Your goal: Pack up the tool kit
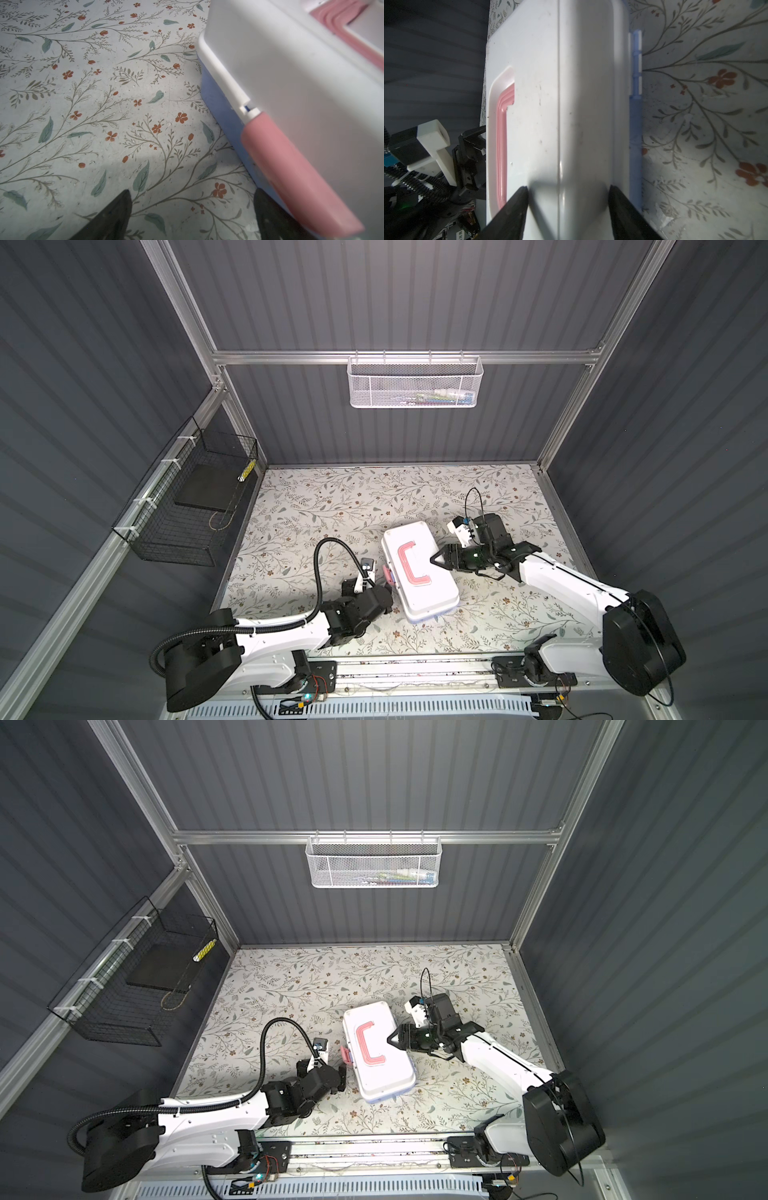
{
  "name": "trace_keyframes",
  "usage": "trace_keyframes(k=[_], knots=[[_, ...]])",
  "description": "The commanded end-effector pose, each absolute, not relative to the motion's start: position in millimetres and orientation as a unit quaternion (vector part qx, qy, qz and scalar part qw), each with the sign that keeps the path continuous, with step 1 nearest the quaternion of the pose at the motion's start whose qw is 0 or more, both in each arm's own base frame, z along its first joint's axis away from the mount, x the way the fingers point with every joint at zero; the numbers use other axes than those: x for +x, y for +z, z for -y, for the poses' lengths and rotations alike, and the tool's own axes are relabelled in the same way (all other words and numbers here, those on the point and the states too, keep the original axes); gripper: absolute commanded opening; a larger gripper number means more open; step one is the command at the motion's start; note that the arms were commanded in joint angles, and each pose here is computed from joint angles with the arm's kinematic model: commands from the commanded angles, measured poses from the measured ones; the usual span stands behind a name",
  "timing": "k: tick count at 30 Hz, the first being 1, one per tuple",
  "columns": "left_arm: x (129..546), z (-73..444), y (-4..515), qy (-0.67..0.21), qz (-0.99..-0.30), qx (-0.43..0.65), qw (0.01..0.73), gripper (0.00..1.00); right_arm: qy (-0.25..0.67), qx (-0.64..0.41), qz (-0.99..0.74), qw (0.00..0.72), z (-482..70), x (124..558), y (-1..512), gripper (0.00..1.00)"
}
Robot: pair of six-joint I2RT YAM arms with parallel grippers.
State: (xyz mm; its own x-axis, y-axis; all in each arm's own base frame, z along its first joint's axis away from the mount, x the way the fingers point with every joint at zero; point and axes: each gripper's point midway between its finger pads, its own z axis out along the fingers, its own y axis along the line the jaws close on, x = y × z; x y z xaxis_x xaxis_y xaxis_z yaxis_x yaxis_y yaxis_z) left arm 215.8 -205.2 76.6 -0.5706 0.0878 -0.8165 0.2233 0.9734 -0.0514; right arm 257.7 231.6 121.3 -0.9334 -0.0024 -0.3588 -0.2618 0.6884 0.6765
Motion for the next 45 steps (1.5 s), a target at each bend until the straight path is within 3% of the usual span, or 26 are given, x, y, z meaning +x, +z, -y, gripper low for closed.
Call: trace_keyframes(k=[1,14,20,23,45], knots=[[222.7,213.0,90.0,-0.098,-0.869,0.076,0.478,0.90,0.403,-0.083,-0.899,0.149,-240.3,252.9,123.2,0.63],[214.1,223.0,108.5,-0.235,-0.852,0.015,0.467,0.84,0.410,-0.088,-0.895,0.150,-243.0,253.5,126.5,0.62],[221.3,222.0,103.0,-0.316,-0.846,-0.025,0.430,0.74,0.411,-0.090,-0.895,0.150,-243.6,254.1,126.8,0.62],[220.6,227.8,104.7,-0.327,-0.845,-0.018,0.423,0.69,0.411,-0.090,-0.895,0.148,-244.0,254.4,126.3,0.62],[214.6,239.1,115.3,-0.365,-0.835,-0.007,0.412,0.54,0.412,-0.086,-0.896,0.140,-245.9,255.5,120.8,0.62]])
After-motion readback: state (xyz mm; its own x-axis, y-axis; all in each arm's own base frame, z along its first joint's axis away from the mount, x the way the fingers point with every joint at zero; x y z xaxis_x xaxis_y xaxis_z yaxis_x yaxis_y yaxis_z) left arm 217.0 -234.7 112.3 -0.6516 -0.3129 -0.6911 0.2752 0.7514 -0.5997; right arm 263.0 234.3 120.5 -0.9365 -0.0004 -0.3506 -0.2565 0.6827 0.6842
